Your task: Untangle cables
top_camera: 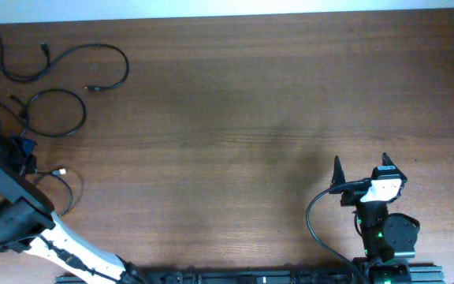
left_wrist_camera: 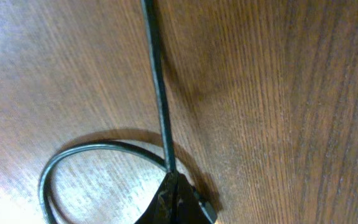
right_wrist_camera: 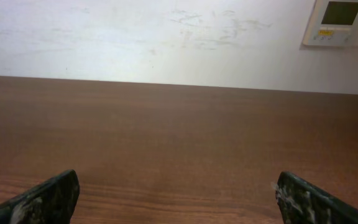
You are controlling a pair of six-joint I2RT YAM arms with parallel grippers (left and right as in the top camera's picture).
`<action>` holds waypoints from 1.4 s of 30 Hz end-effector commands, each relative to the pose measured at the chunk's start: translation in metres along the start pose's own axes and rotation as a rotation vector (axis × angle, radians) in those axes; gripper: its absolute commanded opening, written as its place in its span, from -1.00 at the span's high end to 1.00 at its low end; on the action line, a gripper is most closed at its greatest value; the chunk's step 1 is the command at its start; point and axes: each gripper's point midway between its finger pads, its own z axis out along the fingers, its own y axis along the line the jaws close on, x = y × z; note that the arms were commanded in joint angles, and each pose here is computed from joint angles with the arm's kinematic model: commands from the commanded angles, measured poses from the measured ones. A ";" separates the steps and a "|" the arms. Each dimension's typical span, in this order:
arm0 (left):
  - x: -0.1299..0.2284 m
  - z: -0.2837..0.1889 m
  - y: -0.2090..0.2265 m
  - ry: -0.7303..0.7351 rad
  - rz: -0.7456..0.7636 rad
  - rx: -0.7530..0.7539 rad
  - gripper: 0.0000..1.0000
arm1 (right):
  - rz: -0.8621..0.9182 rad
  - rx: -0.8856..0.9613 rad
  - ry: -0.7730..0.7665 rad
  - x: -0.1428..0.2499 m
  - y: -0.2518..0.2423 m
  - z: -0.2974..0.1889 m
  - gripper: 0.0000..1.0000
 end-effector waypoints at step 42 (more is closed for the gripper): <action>0.256 -0.374 -0.085 -0.505 0.986 0.922 0.29 | -0.003 0.009 0.005 0.003 -0.002 0.000 -0.97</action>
